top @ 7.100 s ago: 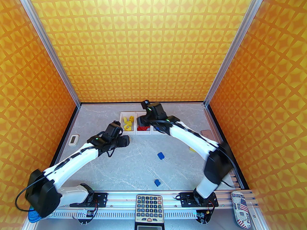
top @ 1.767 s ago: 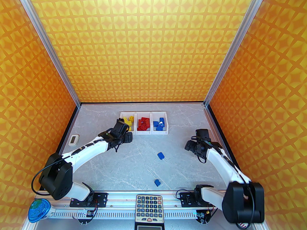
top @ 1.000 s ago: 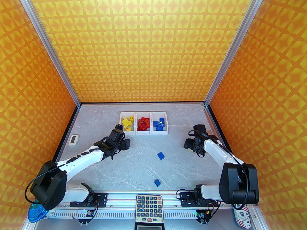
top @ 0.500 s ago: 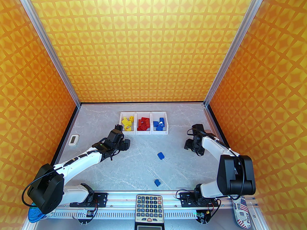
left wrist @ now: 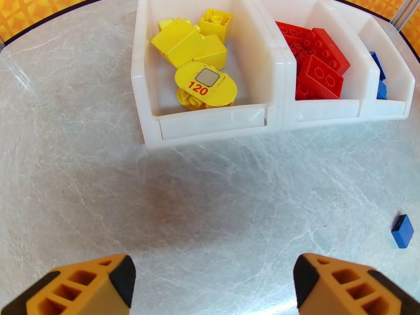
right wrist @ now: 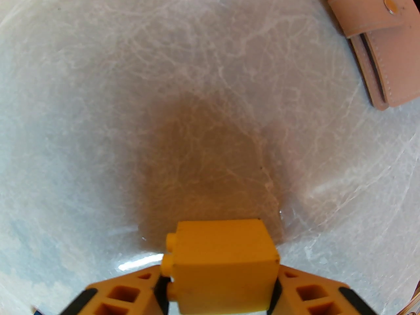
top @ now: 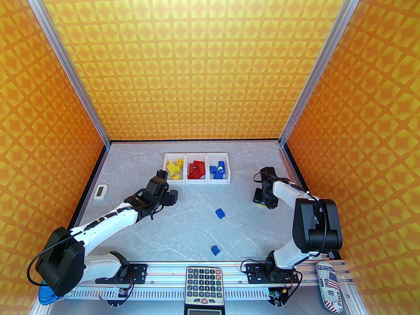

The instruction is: Sort the legos into containers by color

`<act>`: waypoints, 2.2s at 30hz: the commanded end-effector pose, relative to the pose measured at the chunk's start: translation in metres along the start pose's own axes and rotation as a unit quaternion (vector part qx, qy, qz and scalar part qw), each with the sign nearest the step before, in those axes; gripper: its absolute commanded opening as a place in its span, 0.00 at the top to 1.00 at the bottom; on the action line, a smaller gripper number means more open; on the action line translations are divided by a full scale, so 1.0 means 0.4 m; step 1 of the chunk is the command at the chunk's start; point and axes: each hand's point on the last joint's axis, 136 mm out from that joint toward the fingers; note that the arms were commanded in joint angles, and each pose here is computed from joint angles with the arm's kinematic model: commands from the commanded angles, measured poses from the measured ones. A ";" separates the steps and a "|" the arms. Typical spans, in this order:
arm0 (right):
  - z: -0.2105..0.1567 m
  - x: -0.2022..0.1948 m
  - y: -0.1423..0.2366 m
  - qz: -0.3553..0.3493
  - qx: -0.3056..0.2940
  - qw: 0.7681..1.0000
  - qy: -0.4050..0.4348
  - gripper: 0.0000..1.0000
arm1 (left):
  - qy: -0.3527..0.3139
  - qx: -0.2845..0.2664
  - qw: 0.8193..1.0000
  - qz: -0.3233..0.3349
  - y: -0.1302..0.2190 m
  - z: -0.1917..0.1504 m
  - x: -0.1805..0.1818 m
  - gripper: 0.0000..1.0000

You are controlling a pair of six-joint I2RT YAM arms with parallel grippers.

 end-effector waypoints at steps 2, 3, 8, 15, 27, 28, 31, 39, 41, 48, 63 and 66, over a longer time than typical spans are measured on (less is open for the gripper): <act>0.034 0.005 0.030 0.013 -0.029 1.000 0.000 0.61 | -0.005 -0.003 1.000 -0.013 0.011 0.004 -0.010 0.16; 0.036 0.009 0.039 0.018 -0.032 0.999 0.002 0.64 | -0.003 -0.001 1.000 -0.015 0.012 0.006 -0.013 0.16; 0.067 0.030 0.088 0.049 -0.076 0.996 0.012 0.70 | 0.002 -0.003 1.000 -0.023 0.032 0.017 -0.021 0.16; 0.127 0.087 0.167 0.100 -0.146 0.983 0.040 0.73 | -0.001 -0.011 0.999 -0.031 0.084 0.061 -0.034 0.16; 0.215 0.256 0.406 0.149 -0.306 0.932 0.121 0.73 | -0.015 -0.036 0.998 -0.051 0.156 0.129 -0.061 0.15; 0.216 0.264 0.424 0.158 -0.316 0.927 0.123 0.73 | -0.014 -0.040 0.998 -0.055 0.159 0.129 -0.062 0.15; 0.219 0.291 0.483 0.183 -0.349 0.909 0.135 0.73 | -0.014 -0.043 0.997 -0.056 0.163 0.126 -0.056 0.15; 0.218 0.383 0.574 0.224 -0.394 0.869 0.197 0.73 | -0.011 -0.053 0.997 -0.057 0.175 0.130 -0.047 0.14; 0.216 0.420 0.586 0.238 -0.397 0.861 0.213 0.73 | -0.007 -0.071 0.995 -0.066 0.204 0.146 -0.048 0.14; 0.223 0.569 0.577 0.253 -0.389 0.847 0.258 0.73 | -0.006 -0.066 0.996 -0.062 0.198 0.144 -0.045 0.14; 0.259 0.984 0.474 0.286 -0.339 0.835 0.325 0.73 | 0.000 -0.057 0.997 -0.058 0.186 0.133 -0.041 0.14; 0.276 1.033 0.445 0.298 -0.327 0.837 0.321 0.73 | 0.000 -0.057 0.997 -0.057 0.188 0.131 -0.039 0.14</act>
Point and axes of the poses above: each hand's point on the last joint's axis, 136 mm out from that joint toward the fingers, its own y axis back along the fingers, its own x axis along the line the jaws close on, z = x × y, and after that the axes turned 9 degrees about y, right-handed
